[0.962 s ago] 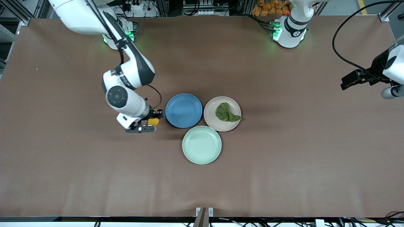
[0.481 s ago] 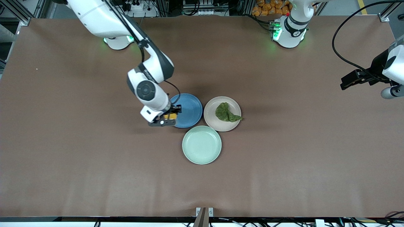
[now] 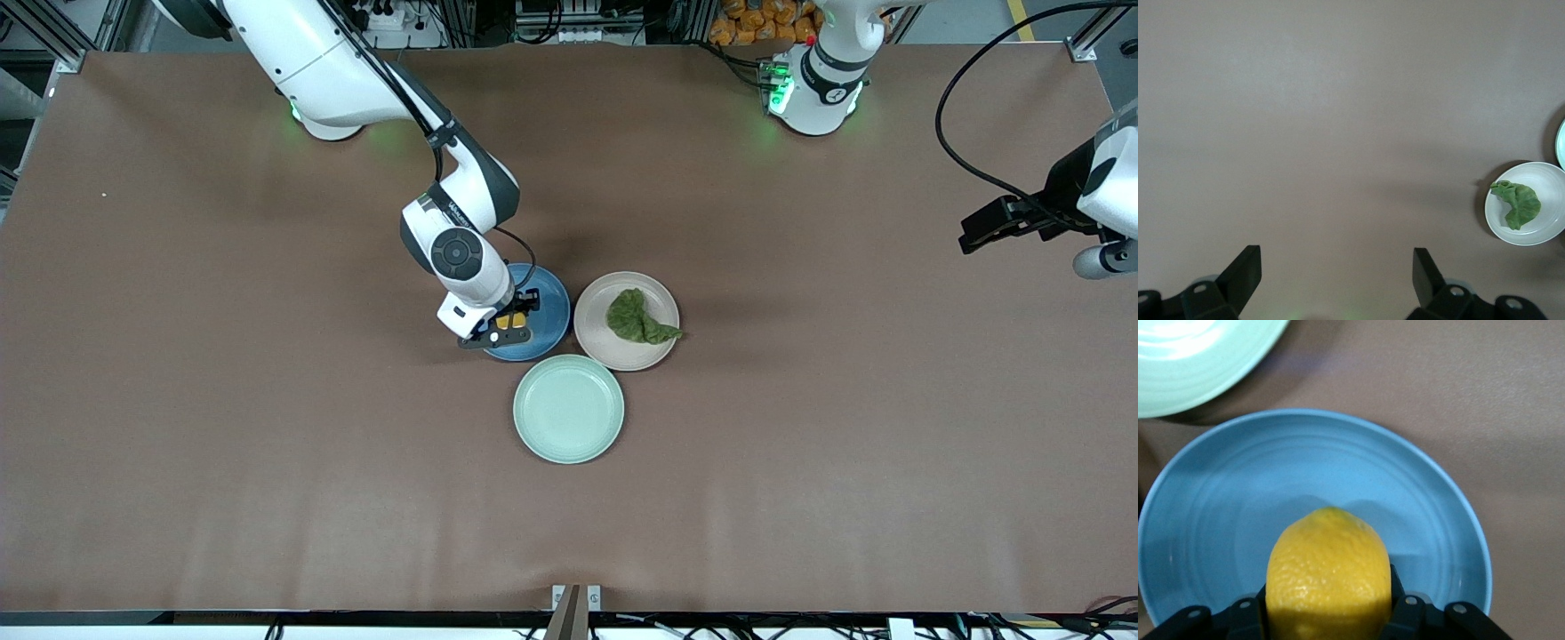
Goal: Place lemon and lettuce in plates
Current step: 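Lower the lemon onto the blue plate and open the right gripper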
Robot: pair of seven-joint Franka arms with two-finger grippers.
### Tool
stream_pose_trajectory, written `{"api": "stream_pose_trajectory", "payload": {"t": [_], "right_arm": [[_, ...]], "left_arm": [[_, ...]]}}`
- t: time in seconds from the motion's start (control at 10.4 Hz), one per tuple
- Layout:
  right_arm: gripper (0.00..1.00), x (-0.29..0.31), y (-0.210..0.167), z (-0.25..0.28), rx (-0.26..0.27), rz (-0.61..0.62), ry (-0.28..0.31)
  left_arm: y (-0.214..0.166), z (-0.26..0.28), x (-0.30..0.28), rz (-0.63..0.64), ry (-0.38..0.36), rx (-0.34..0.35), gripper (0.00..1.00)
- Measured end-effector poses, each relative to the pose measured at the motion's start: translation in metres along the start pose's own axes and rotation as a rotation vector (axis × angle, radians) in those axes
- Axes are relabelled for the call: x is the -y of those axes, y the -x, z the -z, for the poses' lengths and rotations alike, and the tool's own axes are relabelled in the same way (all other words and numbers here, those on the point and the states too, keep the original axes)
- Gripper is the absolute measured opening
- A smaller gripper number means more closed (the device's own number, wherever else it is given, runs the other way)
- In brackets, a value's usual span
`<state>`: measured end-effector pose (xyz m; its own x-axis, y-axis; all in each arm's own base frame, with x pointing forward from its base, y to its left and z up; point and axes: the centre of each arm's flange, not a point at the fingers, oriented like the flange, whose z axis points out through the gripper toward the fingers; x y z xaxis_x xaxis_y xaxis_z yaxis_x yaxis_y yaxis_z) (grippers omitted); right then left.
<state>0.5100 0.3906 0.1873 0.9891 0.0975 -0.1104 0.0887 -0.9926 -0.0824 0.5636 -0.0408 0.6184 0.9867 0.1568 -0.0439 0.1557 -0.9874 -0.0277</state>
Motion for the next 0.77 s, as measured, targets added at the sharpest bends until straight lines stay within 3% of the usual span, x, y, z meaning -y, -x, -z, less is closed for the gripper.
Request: {"api": "stream_pose_trajectory", "payload": {"t": [0.19, 0.48, 0.77], "right_arm": [[0.62, -0.004, -0.003, 0.001, -0.007, -0.002, 0.005], [0.98, -0.008, -0.015, 0.016, 0.0, -0.011, 0.02], [1.0, -0.013, -0.039, 0.071, 0.066, -0.036, 0.056]], "left_arm": [[0.0, 0.0, 0.0, 0.0, 0.0, 0.0, 1.0], [0.0, 0.0, 0.0, 0.0, 0.0, 0.0, 1.0], [0.0, 0.0, 0.0, -0.001, 0.0, 0.0, 1.0]]}}
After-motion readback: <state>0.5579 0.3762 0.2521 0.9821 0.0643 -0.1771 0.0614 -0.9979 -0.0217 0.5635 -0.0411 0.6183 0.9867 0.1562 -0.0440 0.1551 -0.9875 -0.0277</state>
